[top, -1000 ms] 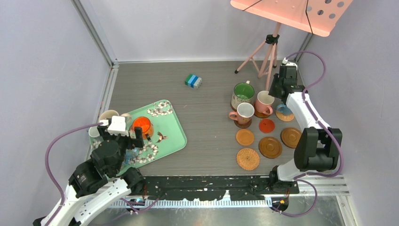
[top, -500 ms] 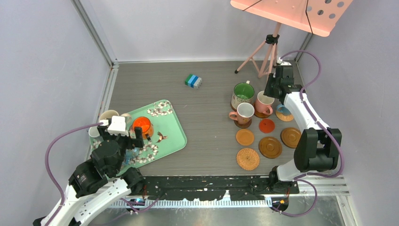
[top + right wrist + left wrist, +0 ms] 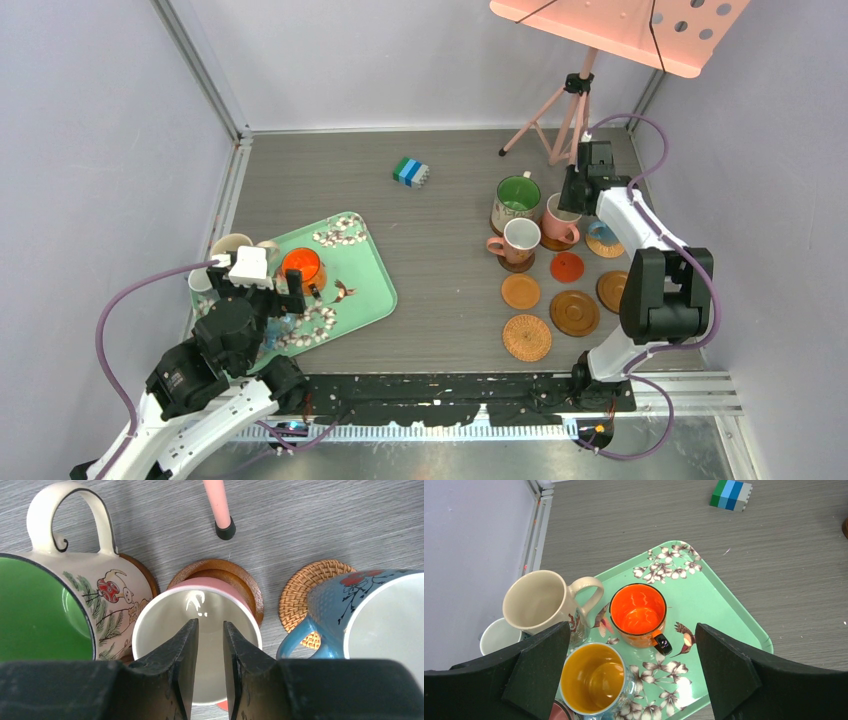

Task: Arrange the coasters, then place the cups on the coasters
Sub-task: Place the cup on the coaster.

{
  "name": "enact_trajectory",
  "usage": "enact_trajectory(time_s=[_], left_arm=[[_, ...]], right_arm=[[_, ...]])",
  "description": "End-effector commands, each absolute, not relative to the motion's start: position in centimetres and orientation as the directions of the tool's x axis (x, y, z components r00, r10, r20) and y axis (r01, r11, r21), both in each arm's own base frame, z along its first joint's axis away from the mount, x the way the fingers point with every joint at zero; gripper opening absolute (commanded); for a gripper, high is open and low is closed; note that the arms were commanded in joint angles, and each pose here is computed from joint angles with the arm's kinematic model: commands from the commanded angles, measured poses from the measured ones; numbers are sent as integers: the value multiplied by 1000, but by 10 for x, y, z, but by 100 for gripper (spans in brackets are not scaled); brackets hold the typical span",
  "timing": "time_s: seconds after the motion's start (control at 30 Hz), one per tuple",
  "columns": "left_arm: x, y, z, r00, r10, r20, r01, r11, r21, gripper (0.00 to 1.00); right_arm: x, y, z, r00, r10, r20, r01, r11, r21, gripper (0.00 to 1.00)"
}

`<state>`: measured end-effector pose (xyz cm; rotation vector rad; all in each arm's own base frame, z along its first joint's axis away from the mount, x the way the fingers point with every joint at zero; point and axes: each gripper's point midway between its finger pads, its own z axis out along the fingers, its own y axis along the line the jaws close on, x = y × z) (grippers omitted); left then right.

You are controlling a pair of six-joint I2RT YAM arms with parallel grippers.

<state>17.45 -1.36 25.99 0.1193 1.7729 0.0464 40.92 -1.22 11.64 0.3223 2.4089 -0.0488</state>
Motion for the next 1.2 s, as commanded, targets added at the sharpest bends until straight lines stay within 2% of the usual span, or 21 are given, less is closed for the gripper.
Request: enact_trajectory(time_s=[0.0,1.17], left_arm=[[176,-11,268,-175,89,-981,33,996,84,99],[176,-10,269,-170,84,-982,28,996,81,99]], right_arm=[[420,-19,132,-699,220,-681,271,962,33,31],[410,-30,145,-701,220,-679,312,950,-15,31]])
